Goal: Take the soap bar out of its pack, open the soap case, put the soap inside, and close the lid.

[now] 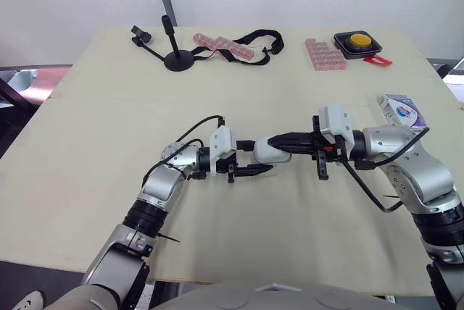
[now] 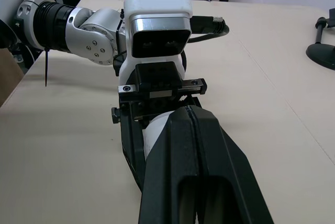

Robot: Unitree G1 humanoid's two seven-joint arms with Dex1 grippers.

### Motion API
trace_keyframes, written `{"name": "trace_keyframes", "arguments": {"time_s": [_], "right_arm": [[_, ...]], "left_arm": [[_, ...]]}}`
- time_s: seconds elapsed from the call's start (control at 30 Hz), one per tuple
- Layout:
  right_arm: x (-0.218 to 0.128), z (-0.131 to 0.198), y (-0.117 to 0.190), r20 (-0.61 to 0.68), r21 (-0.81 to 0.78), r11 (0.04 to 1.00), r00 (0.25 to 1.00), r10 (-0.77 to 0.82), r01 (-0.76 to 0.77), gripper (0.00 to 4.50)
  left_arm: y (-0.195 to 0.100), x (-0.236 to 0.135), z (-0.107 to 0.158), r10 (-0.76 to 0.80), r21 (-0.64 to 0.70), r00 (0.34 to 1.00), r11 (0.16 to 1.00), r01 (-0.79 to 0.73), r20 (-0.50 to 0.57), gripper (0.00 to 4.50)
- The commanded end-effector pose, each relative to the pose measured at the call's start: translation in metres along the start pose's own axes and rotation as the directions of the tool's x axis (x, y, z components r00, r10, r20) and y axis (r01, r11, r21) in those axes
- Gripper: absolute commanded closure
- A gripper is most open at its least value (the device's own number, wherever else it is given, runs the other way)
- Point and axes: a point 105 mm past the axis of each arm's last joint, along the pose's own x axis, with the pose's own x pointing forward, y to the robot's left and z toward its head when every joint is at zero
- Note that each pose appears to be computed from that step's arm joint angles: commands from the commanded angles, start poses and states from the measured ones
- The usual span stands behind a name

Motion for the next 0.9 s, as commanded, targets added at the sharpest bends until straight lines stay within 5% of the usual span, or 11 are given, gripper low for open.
{"name": "trace_keyframes", "arguments": {"time_s": [0.03,0.9], "right_arm": [[-0.001,-0.014,0.0,-0.059,0.039,0.999,0.998,-0.013,0.015,4.48],[-0.004,-0.042,0.002,-0.122,0.122,0.991,0.992,-0.033,0.048,4.48]], "left_arm": [[0.005,-0.002,0.011,0.015,0.038,1.0,0.999,-0.016,0.023,2.59],[0.005,-0.003,0.012,0.02,0.036,0.999,0.999,-0.021,0.025,2.59]]}}
